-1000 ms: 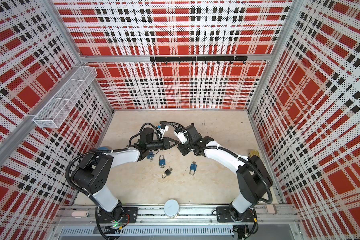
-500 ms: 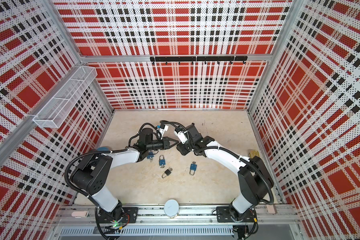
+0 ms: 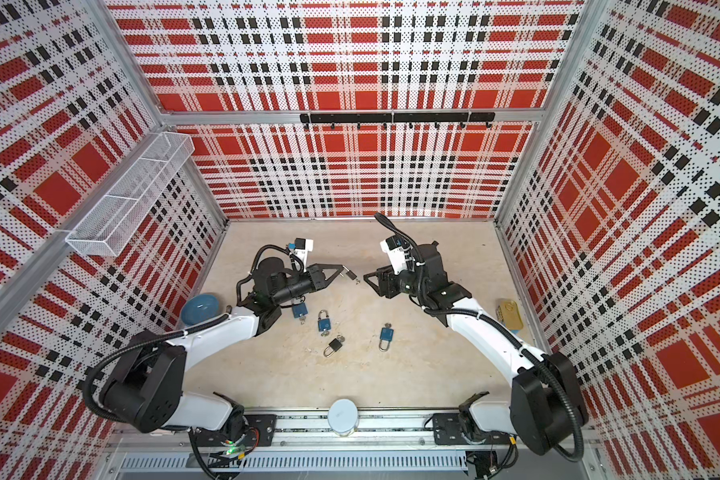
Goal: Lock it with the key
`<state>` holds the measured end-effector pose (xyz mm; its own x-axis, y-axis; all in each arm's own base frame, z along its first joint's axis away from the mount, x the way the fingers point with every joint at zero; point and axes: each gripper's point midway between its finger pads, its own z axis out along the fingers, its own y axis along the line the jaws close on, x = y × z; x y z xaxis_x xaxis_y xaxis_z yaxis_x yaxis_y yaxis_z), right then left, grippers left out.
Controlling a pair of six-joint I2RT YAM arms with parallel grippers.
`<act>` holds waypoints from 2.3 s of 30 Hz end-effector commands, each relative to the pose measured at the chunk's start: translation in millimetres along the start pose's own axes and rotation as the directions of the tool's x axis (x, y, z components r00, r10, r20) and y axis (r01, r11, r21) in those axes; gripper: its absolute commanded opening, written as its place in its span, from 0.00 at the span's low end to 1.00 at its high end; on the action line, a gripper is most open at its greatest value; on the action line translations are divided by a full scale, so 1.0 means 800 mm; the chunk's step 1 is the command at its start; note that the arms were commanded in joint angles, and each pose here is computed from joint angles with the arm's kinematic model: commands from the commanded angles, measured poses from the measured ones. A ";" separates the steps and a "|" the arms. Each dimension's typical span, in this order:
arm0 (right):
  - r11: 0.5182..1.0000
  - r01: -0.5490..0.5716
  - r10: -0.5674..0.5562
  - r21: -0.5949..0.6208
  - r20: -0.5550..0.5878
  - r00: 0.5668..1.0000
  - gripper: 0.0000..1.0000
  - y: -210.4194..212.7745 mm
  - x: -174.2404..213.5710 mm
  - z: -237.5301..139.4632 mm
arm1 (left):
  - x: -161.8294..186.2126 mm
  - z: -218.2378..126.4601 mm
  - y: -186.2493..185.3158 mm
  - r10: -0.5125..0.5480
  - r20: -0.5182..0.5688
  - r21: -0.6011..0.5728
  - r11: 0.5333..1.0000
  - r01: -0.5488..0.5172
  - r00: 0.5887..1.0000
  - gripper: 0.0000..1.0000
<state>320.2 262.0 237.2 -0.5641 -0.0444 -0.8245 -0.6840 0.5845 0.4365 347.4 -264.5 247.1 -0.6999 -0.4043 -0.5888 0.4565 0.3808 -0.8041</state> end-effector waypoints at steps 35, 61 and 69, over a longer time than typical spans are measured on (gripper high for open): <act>0.947 0.150 -0.094 -0.284 0.203 0.975 0.40 0.064 -0.062 0.021 | -0.025 -0.016 -0.073 -0.207 0.167 0.067 0.978 0.198 0.964 0.00; 0.950 0.155 -0.112 -0.271 0.166 0.980 0.31 0.061 -0.054 0.038 | -0.030 -0.013 -0.082 -0.240 0.156 0.090 0.969 0.228 0.958 0.00; 0.949 0.161 -0.116 -0.271 0.175 0.978 0.27 0.063 -0.059 0.036 | -0.027 -0.011 -0.076 -0.245 0.153 0.081 0.969 0.235 0.957 0.00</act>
<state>323.9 312.8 269.5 -0.4531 0.0171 -0.8913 -0.8345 0.3435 0.4308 330.5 -267.0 290.3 -0.7007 -0.6012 -0.3841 0.2916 0.2499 -0.9233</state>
